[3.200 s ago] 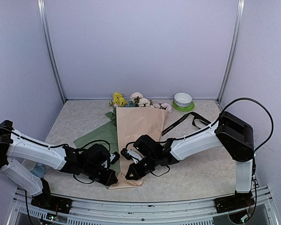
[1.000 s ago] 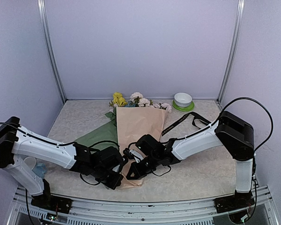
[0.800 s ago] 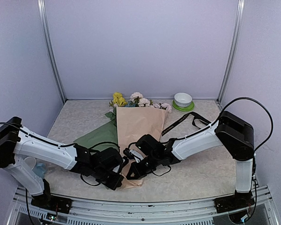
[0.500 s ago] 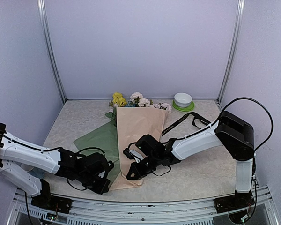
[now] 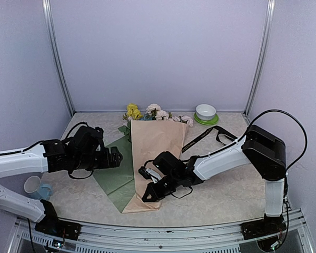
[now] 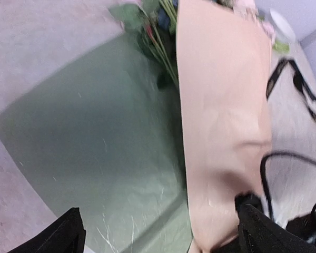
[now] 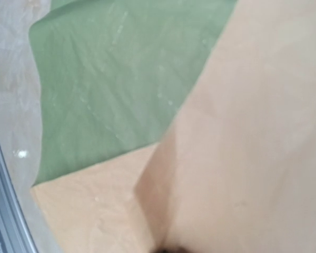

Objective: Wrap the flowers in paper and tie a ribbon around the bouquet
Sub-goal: Adjust the 2/3-folded wrapping paper at the center of the board, then pick up the two-thirds-folded wrapping paper from the center of the board.

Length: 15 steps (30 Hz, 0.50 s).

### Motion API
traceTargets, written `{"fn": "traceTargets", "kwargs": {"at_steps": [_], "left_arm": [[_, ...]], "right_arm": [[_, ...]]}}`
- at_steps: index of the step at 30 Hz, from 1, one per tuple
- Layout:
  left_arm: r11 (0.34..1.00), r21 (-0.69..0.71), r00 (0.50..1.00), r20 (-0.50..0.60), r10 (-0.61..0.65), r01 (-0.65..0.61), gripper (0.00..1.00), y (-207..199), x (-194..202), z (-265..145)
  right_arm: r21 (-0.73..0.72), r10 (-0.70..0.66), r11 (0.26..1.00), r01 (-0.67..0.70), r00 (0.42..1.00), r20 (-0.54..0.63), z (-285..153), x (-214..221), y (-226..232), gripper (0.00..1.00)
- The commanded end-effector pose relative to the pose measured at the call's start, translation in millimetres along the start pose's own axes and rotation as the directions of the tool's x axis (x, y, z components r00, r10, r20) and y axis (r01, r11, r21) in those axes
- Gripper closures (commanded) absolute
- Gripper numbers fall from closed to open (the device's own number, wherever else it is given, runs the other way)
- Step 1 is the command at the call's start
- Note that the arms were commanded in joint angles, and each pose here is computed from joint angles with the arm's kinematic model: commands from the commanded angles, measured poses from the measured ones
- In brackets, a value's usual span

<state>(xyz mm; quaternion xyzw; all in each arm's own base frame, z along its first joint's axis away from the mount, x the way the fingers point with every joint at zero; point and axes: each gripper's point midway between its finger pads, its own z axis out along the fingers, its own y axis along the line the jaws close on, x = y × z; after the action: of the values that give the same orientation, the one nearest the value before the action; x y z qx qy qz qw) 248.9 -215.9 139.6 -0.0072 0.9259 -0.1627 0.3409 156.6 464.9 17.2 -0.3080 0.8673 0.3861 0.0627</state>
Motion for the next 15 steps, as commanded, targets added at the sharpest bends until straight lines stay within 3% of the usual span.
{"fn": "traceTargets", "kwargs": {"at_steps": [1, 5, 10, 15], "left_arm": [[0.977, -0.09, 0.951, 0.263, -0.164, 0.194, 0.01, 45.7, -76.2, -13.7], [0.932, -0.128, 0.922, 0.245, -0.3, 0.338, 0.01, 98.9, -81.8, 5.2], [0.825, -0.377, 0.905, 0.111, -0.411, 0.421, 0.01, 182.0, -54.3, 46.7], [0.823, -0.365, 0.886, 0.016, -0.463, 0.436, 0.01, 193.5, -32.8, 81.2]], "right_arm": [[0.173, 0.101, 0.982, -0.073, 0.982, -0.161, 8.0, 60.8, -52.2, 1.0], [0.178, 0.096, 0.982, -0.066, 0.982, -0.164, 10.1, 57.6, -52.2, 1.0], [0.181, 0.091, 0.982, -0.059, 0.981, -0.174, 10.5, 59.2, -53.3, 1.0], [0.184, 0.087, 0.982, -0.052, 0.978, -0.187, 12.6, 61.7, -55.4, 1.0]]}}
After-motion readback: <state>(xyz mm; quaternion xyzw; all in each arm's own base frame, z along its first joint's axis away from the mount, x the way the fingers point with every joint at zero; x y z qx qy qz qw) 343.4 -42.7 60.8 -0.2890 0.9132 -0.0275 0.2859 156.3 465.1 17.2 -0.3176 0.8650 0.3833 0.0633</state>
